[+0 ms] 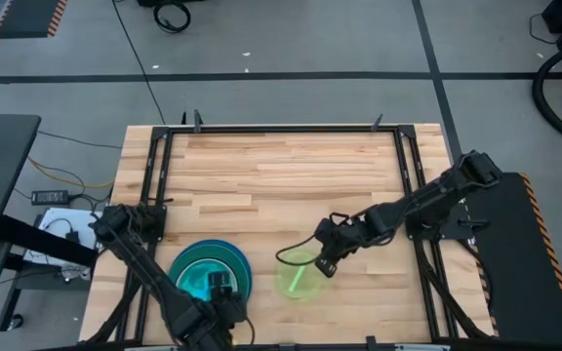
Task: Stack plastic plates
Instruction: Stack the transparent yellow plate on the transparent blue plate
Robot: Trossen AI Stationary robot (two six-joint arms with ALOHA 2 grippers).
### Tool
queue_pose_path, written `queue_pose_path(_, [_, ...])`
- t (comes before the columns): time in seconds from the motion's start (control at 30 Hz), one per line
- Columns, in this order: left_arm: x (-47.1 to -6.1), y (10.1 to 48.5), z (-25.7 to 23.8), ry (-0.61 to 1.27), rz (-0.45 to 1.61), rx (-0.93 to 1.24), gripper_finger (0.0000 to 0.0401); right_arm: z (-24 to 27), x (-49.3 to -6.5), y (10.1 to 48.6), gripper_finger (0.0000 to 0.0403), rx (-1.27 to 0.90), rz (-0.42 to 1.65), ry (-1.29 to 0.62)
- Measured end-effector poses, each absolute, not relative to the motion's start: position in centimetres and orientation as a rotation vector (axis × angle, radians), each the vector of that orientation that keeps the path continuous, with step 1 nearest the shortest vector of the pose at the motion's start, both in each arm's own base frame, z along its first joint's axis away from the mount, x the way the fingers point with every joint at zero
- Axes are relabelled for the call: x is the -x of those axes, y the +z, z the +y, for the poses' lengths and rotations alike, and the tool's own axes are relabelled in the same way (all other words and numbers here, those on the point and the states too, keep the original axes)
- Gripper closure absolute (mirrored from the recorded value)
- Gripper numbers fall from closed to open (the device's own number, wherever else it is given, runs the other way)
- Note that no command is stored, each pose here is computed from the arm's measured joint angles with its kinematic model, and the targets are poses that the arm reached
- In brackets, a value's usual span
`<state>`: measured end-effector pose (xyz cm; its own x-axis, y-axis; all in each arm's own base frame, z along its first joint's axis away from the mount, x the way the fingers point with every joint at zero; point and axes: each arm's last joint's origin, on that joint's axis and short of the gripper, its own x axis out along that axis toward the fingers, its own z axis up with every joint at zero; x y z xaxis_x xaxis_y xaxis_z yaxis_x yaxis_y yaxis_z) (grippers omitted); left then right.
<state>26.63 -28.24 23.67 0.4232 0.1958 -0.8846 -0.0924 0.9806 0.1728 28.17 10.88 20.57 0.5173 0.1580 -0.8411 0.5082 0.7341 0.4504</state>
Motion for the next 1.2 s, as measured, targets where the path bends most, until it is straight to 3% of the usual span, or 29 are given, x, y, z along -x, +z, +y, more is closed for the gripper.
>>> queue_pose_path(0.73, [-23.3,25.9,-29.8,0.127,1.062,-0.068,0.0232,7.6,-32.0,23.8,0.0400,-0.806,0.727,-0.091])
queue_pose_path(1.0, [-23.7,26.3,-29.2,0.139,1.061,-0.056,0.0232,8.2,-32.6,23.6,0.0400,-0.787,0.706,-0.097])
queue_pose_path(1.2, [-23.5,27.5,-28.7,0.127,1.043,-0.029,0.0232,9.7,-37.0,23.1,0.0400,-0.717,0.775,-0.019])
